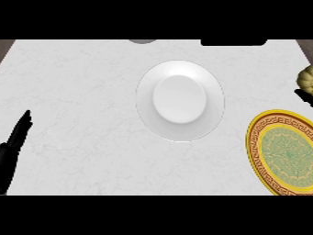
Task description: Pick the squash from the plate and place it in the plate
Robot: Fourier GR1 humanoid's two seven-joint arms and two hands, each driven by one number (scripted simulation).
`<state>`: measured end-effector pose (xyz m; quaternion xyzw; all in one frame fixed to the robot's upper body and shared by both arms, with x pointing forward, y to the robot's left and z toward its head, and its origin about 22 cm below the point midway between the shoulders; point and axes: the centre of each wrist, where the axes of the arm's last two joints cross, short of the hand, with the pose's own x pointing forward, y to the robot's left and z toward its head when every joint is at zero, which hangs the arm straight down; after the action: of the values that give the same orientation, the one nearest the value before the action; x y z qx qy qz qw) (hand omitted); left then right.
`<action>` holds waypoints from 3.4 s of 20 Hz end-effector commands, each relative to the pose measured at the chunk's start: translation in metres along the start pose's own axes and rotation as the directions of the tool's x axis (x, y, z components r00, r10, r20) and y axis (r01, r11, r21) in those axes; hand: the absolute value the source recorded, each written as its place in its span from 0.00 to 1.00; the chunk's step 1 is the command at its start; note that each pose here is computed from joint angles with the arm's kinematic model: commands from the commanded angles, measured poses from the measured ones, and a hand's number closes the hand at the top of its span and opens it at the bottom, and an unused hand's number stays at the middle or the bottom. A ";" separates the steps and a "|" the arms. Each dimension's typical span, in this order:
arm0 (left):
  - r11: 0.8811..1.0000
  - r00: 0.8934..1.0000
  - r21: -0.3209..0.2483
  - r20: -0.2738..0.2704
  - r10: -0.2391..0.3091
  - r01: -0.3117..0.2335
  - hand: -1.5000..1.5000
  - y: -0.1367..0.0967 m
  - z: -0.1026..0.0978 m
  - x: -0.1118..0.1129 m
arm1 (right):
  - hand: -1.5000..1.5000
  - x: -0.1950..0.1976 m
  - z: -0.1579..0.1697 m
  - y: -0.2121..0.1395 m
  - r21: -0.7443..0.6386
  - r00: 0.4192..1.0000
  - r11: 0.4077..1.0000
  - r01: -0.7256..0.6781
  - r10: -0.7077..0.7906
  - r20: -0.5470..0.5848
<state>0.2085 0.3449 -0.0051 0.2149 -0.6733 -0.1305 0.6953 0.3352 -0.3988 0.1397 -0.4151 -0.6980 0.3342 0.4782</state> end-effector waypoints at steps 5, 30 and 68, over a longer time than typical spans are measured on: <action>1.000 1.000 0.009 -0.002 0.026 -0.026 0.50 -0.015 -0.013 0.003 | 1.00 0.092 -0.013 -0.009 0.053 0.980 0.991 0.122 -0.129 0.151; 1.000 1.000 -0.024 0.018 0.005 -0.004 0.50 -0.013 -0.009 -0.004 | 1.00 0.248 -0.073 0.178 0.416 0.983 0.896 0.154 -0.180 0.022; 1.000 1.000 -0.028 0.025 0.006 -0.005 0.50 0.002 -0.021 0.016 | 0.00 -0.020 -0.031 0.084 -0.193 0.651 0.655 0.731 -0.753 -0.092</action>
<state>0.2188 0.3383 -0.0036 0.2085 -0.6786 -0.1315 0.6919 0.3929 -0.3526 0.0663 -0.1444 -0.7806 0.0228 0.6076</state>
